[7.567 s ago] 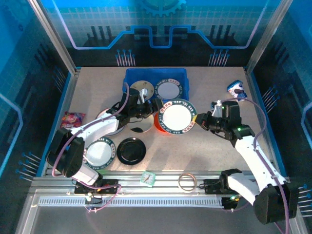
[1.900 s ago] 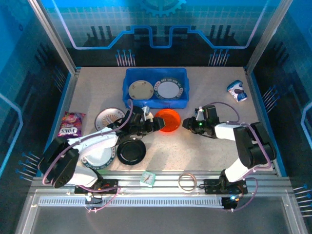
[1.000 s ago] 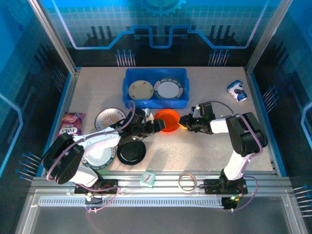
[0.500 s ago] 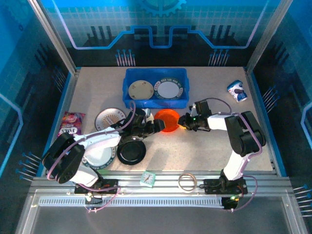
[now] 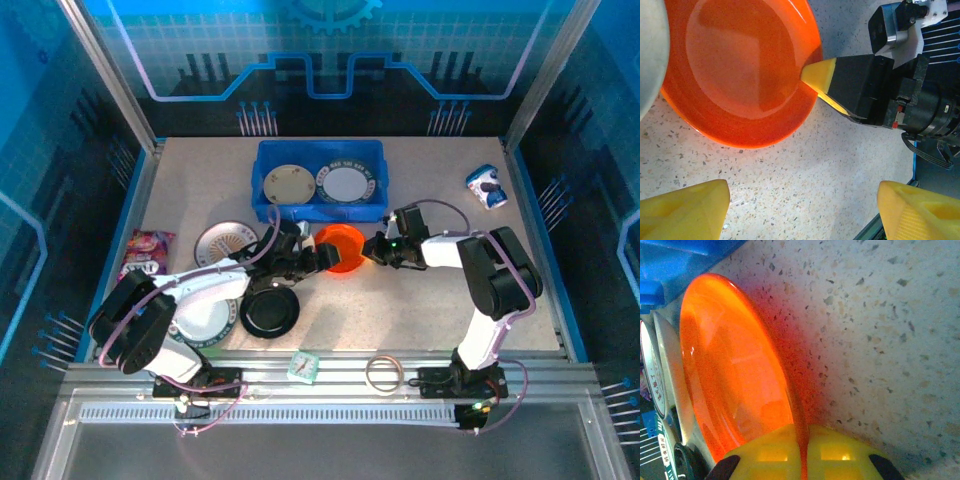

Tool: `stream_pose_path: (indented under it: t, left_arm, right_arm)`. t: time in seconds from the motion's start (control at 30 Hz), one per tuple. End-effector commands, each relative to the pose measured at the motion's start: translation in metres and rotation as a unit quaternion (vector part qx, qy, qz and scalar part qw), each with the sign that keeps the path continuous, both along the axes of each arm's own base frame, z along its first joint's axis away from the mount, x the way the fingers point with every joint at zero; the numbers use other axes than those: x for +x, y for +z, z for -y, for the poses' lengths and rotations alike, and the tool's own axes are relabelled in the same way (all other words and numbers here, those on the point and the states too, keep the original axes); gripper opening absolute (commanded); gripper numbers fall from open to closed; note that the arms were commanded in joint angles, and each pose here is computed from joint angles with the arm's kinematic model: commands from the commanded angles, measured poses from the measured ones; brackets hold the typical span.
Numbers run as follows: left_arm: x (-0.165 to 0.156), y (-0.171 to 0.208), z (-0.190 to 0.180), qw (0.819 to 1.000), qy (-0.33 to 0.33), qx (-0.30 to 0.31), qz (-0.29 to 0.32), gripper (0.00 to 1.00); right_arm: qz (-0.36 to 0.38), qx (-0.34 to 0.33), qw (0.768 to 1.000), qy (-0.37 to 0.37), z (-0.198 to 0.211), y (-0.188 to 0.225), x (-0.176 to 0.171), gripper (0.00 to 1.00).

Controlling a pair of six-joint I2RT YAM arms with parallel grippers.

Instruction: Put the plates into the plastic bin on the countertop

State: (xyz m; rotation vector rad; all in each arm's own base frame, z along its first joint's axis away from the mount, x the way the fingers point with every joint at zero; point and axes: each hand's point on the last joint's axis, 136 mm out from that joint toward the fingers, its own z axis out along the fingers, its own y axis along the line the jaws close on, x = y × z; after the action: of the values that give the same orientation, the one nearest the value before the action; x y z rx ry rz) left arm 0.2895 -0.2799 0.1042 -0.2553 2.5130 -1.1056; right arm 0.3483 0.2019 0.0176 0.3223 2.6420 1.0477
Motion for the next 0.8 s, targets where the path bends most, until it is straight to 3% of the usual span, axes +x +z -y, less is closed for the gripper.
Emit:
stream_pose_path:
  t: [0.0, 0.13, 0.47, 0.77]
  left_arm:
    - [0.004, 0.006, 0.004, 1.000, -0.009, 0.010, 0.013, 0.79]
    - [0.007, 0.011, 0.003, 1.000, -0.005, 0.014, 0.019, 0.79]
    - [0.014, 0.010, -0.013, 1.000, 0.017, 0.001, 0.018, 0.74]
    - [0.020, 0.010, -0.027, 0.999, 0.038, -0.008, 0.014, 0.54]
  right_arm:
    - [0.002, -0.025, 1.000, 0.002, 0.009, -0.002, -0.007, 0.04]
    - [0.011, -0.024, 1.000, -0.004, 0.021, 0.013, -0.013, 0.00]
    - [0.040, -0.007, 0.999, 0.023, 0.027, 0.070, -0.043, 0.00]
    - [0.070, 0.032, 0.995, 0.065, 0.015, 0.124, -0.055, 0.00]
